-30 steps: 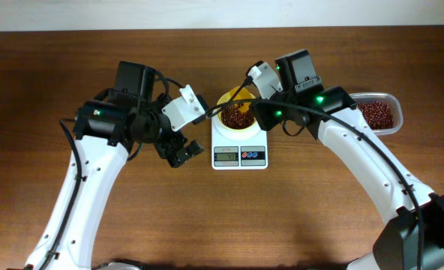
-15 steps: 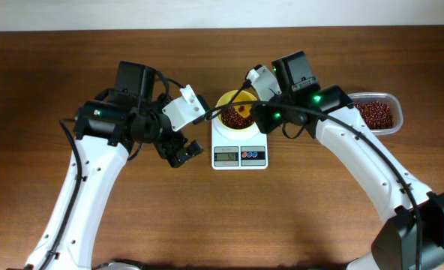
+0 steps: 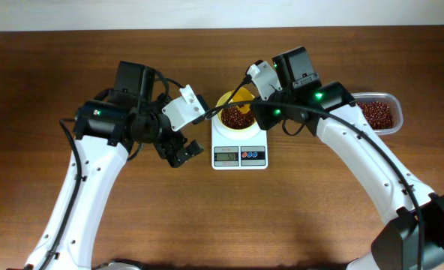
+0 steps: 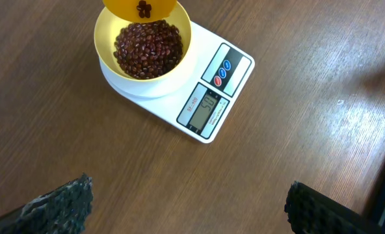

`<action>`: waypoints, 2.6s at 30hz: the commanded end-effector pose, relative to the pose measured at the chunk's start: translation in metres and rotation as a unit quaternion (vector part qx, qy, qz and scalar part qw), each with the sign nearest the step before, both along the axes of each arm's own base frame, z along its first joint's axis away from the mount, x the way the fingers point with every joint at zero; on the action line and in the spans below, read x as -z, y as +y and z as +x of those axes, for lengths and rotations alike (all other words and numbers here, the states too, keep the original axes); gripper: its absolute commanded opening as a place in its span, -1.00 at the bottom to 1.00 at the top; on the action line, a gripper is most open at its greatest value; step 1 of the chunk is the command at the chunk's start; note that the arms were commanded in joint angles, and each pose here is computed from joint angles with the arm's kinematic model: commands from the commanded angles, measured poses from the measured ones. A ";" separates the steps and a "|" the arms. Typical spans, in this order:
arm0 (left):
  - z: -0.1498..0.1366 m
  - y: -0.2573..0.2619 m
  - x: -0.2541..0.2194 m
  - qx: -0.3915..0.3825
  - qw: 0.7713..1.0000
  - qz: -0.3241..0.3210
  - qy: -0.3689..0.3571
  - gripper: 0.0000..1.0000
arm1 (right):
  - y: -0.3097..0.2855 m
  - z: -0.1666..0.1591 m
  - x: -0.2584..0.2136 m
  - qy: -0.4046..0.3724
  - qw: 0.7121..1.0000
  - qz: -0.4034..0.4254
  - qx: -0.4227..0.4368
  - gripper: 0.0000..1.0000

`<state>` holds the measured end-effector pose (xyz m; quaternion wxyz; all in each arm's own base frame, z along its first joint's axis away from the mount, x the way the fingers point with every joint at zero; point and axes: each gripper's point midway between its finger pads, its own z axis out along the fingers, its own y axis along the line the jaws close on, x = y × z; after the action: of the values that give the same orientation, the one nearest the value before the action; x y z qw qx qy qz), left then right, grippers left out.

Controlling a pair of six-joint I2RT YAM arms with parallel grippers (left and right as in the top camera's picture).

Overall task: Scoop item into bowl and weigh 50g on scale
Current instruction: 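Hold the tilted yellow scoop over the bowl while beans finish pouring, then carry the empty scoop with the right gripper right past the bean tub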

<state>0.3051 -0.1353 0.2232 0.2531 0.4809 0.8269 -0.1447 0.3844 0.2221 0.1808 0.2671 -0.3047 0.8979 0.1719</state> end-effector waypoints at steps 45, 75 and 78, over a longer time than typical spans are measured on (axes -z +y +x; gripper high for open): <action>-0.001 -0.002 -0.001 0.008 1.000 -0.006 -0.001 0.98 | -0.334 0.008 0.007 0.024 0.868 -0.343 0.357 -0.92; -0.001 -0.002 -0.001 0.008 1.000 -0.006 -0.001 0.98 | -0.174 -0.181 0.100 0.351 0.823 0.086 0.439 -0.92; -0.001 -0.002 -0.001 0.008 1.000 -0.006 -0.001 0.98 | -0.176 -0.182 0.100 0.351 0.821 0.085 0.443 -0.92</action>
<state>0.3049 -0.1358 0.2232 0.2533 0.4810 0.8265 -0.1464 0.2015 0.0446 0.0791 0.0037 0.2234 0.9549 0.1953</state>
